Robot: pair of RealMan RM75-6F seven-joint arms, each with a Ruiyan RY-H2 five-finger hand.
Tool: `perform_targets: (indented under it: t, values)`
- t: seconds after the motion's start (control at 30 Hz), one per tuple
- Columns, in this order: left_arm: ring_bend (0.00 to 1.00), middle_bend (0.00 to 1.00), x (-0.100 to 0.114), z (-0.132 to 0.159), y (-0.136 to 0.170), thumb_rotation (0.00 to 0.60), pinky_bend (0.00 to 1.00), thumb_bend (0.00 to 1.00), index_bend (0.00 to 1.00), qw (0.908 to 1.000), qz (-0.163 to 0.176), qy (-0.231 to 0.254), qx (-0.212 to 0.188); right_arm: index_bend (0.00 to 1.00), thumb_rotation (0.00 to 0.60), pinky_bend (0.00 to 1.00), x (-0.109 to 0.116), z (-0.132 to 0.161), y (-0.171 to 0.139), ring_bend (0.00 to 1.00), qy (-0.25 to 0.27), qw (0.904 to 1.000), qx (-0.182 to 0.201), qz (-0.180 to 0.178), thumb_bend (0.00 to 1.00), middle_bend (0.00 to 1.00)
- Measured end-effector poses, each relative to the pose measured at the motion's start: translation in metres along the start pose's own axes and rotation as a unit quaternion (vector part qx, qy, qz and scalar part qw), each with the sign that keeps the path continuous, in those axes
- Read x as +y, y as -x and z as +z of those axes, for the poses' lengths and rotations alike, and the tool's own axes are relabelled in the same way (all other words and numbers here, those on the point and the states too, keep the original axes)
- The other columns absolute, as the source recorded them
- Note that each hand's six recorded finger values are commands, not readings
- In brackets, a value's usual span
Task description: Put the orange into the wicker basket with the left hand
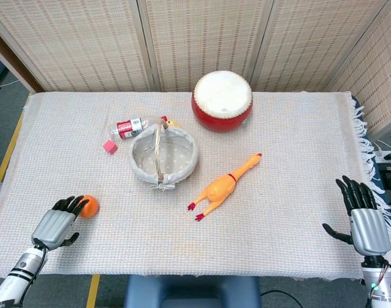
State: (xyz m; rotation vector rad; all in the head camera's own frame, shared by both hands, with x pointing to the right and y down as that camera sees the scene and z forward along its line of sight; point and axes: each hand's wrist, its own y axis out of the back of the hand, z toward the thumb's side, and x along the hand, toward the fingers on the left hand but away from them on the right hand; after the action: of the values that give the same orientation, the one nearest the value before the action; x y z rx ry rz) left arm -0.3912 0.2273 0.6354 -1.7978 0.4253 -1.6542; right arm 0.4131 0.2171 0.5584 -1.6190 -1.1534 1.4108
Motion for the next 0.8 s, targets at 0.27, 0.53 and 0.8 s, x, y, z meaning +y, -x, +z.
perform_targets:
  t: [0.27, 0.53, 0.8]
  values:
    - [0.00, 0.00, 0.000, 0.002, -0.030, 0.600, 0.10, 0.34, 0.00, 0.9996, -0.012, -0.027, 0.000, 0.00, 0.600, 0.00, -0.002, 0.000, 0.000, 0.00, 0.001, 1.0000, -0.004, 0.008, 0.03, 0.00]
    - [0.00, 0.00, -0.005, -0.002, -0.052, 0.600, 0.10, 0.34, 0.00, 0.9987, -0.031, -0.039, 0.015, 0.00, 0.600, 0.00, -0.002, 0.001, 0.001, 0.00, 0.003, 1.0000, -0.005, 0.007, 0.03, 0.00]
    - [0.00, 0.00, -0.012, 0.004, -0.062, 0.600, 0.13, 0.34, 0.00, 0.9983, -0.041, -0.039, 0.014, 0.00, 0.600, 0.00, -0.001, 0.001, 0.001, 0.00, 0.010, 0.9999, -0.009, 0.006, 0.03, 0.00]
